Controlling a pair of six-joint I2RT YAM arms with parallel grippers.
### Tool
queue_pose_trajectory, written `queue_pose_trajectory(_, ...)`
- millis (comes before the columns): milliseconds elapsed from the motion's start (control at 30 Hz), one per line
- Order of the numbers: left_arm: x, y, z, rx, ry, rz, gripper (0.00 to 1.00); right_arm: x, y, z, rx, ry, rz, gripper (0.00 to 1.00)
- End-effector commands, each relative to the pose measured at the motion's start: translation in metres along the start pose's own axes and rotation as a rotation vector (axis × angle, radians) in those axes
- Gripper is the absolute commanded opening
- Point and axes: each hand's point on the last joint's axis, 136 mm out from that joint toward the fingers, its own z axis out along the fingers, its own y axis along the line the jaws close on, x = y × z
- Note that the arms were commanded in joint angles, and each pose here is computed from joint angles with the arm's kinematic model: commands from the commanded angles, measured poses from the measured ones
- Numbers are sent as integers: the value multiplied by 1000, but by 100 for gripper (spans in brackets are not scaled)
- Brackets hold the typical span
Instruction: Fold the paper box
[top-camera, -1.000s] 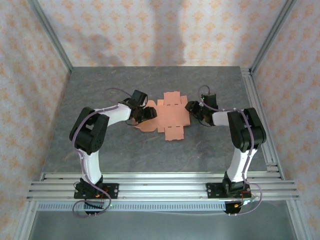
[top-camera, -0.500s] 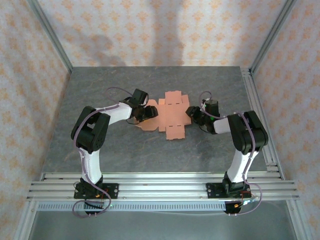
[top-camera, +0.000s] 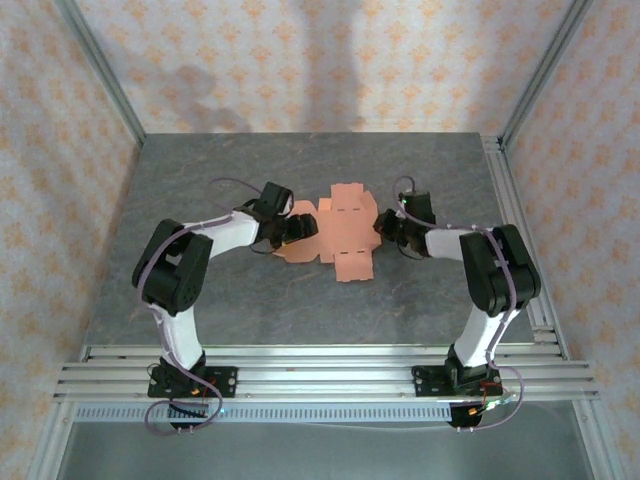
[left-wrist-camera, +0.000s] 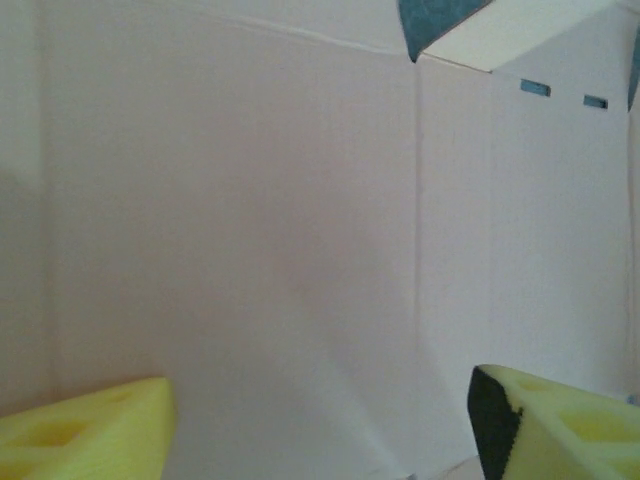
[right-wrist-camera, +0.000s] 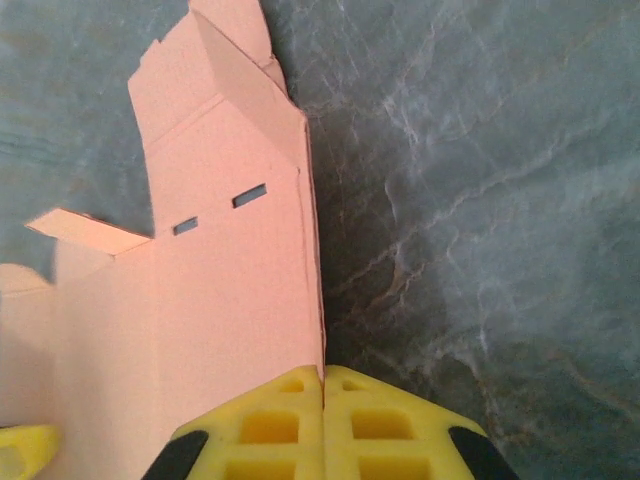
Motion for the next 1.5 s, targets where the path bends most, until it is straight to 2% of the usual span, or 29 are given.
queue_pose_trajectory(0,-20,7,-29,-52,-110,-1,86,13,-31,-23,339,113,-229,0)
queue_pose_trajectory(167,-27,20,-41,-63,-146,-41,94,-1,-37,-35,595,131,-419,0)
queue_pose_trajectory(400,-25,30,-42,-72,-146,-57,96,-24,-32,-41,878,70,-606,0)
queue_pose_trajectory(633,-25,32,-42,-78,-144,-61,97,-36,-29,-42,1084,-4,-724,0)
queue_pose_trajectory(767,-25,33,-40,-81,-139,-61,97,-34,-28,-39,1079,-7,-713,0)
queue_pose_trajectory(833,-26,33,-39,-80,-138,-59,97,-30,-25,-36,1032,0,-694,0)
queue_pose_trajectory(1033,-25,32,-40,-75,-129,-52,97,-9,-5,-17,661,64,-523,0)
queue_pose_trajectory(1100,-24,33,-40,-79,-129,-49,97,-6,-3,-15,603,81,-490,0)
queue_pose_trajectory(1167,-25,34,-40,-81,-130,-49,97,-9,-7,-18,640,70,-502,0)
queue_pose_trajectory(1467,-27,34,-40,-84,-134,-54,97,-34,-23,-36,1076,13,-731,0)
